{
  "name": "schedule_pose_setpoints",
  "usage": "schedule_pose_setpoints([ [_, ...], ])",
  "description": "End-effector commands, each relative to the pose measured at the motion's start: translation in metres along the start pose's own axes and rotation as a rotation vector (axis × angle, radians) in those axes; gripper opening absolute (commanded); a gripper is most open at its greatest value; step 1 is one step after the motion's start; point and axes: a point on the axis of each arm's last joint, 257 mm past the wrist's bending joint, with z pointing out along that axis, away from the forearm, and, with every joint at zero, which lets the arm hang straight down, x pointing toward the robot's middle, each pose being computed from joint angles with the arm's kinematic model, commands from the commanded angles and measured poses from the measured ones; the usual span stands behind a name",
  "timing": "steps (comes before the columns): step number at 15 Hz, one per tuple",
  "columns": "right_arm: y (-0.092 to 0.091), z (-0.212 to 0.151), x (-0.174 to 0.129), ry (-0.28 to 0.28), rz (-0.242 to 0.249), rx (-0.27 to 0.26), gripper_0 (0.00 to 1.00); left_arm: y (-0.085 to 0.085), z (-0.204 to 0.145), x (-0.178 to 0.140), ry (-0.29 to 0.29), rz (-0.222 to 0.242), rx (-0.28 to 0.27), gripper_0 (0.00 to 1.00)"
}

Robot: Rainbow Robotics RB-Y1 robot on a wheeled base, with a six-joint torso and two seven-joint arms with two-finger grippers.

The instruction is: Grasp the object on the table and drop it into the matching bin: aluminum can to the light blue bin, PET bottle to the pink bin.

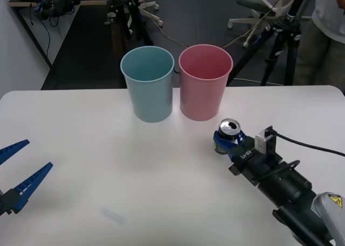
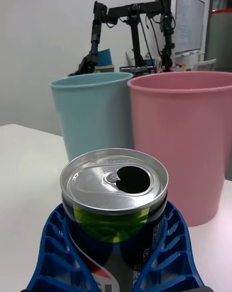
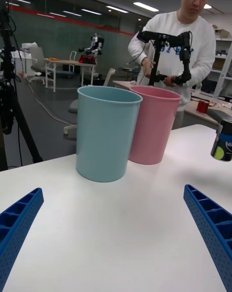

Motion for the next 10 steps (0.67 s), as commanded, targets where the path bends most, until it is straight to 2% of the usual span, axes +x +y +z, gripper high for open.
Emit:
schedule_pose_setpoints([
  [1, 0.017, -0.003, -0.031, -0.014, 0.022, -0.042, 0.0, 0.0, 0.0, 0.0, 0.0, 0.0, 0.0, 1.0],
  [8, 0.045, 0.01, -0.111, -0.073, -0.011, -0.099, 0.0, 0.0, 0.0, 0.0, 0.0, 0.0, 0.0, 1.0],
  [10, 0.052, 0.026, -0.131, -0.093, -0.006, -0.128, 0.0, 0.0, 0.0, 0.0, 0.0, 0.0, 0.0, 1.0],
])
